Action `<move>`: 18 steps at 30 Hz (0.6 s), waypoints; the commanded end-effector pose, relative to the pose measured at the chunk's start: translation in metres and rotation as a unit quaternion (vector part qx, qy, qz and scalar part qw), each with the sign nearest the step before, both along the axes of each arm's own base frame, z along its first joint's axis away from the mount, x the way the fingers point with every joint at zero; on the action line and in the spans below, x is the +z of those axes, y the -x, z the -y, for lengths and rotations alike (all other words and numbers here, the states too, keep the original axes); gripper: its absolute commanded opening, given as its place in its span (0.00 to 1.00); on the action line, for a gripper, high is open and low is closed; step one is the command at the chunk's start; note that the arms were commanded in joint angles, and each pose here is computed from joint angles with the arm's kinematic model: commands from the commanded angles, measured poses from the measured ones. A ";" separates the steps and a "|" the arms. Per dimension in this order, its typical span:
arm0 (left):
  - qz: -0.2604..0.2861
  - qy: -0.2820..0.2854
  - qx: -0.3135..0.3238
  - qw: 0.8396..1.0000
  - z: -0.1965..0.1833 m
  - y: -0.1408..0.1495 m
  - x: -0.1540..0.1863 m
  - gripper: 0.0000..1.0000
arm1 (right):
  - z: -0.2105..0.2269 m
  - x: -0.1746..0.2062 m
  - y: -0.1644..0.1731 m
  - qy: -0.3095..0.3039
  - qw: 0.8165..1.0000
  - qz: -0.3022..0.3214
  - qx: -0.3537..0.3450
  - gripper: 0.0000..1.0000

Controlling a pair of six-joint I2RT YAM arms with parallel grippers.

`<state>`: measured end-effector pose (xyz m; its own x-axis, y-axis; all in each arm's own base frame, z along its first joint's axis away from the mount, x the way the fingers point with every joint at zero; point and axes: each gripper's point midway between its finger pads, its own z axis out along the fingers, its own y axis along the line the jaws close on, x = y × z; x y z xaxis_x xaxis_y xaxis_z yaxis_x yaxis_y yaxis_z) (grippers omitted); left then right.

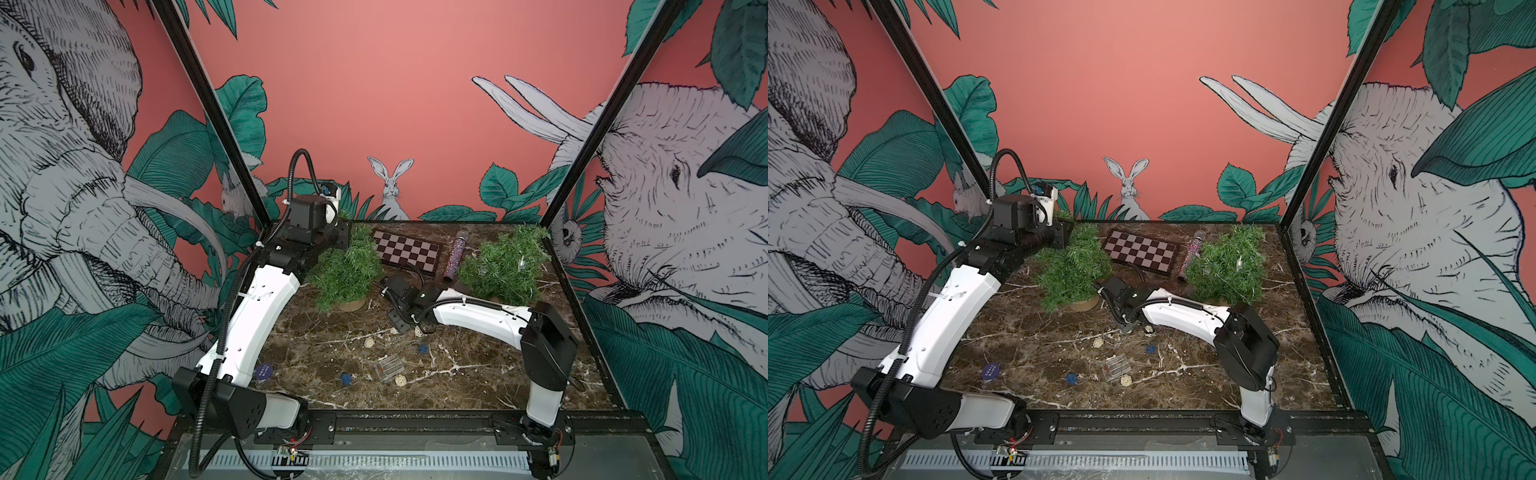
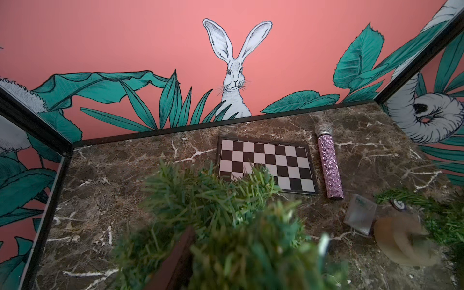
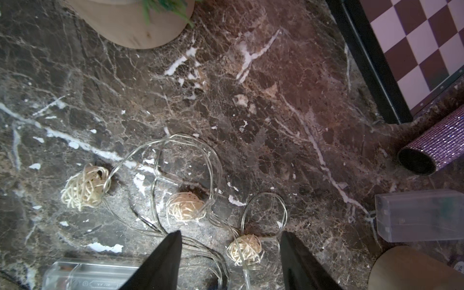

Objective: Wrap string light around the christmas tree
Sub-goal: Move the christmas tree to the center of the board, then pick up the light string from the center of the board.

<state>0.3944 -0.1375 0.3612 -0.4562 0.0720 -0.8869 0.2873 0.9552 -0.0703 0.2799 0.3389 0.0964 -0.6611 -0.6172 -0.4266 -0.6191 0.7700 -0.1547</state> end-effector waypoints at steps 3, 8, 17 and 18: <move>0.026 0.005 -0.013 1.000 -0.003 0.021 0.033 0.49 | -0.008 -0.025 0.002 0.013 1.000 -0.023 0.003 0.71; 0.019 0.003 -0.014 1.000 -0.003 0.023 0.030 0.50 | -0.021 -0.041 -0.007 0.015 0.999 -0.033 -0.001 0.71; 0.022 0.006 -0.023 0.999 -0.003 0.032 0.042 0.55 | -0.006 -0.063 -0.012 0.033 0.998 -0.043 -0.016 0.47; 0.023 0.006 -0.024 0.999 -0.003 0.033 0.044 0.55 | -0.003 -0.059 -0.013 0.030 0.999 -0.038 -0.017 0.42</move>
<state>0.3771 -0.1365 0.3806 -0.4516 0.0818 -0.8885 0.3154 0.9461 -0.0732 0.2878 0.3511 0.0308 -0.7055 -0.6330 -0.3187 -0.6238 0.7681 -0.1445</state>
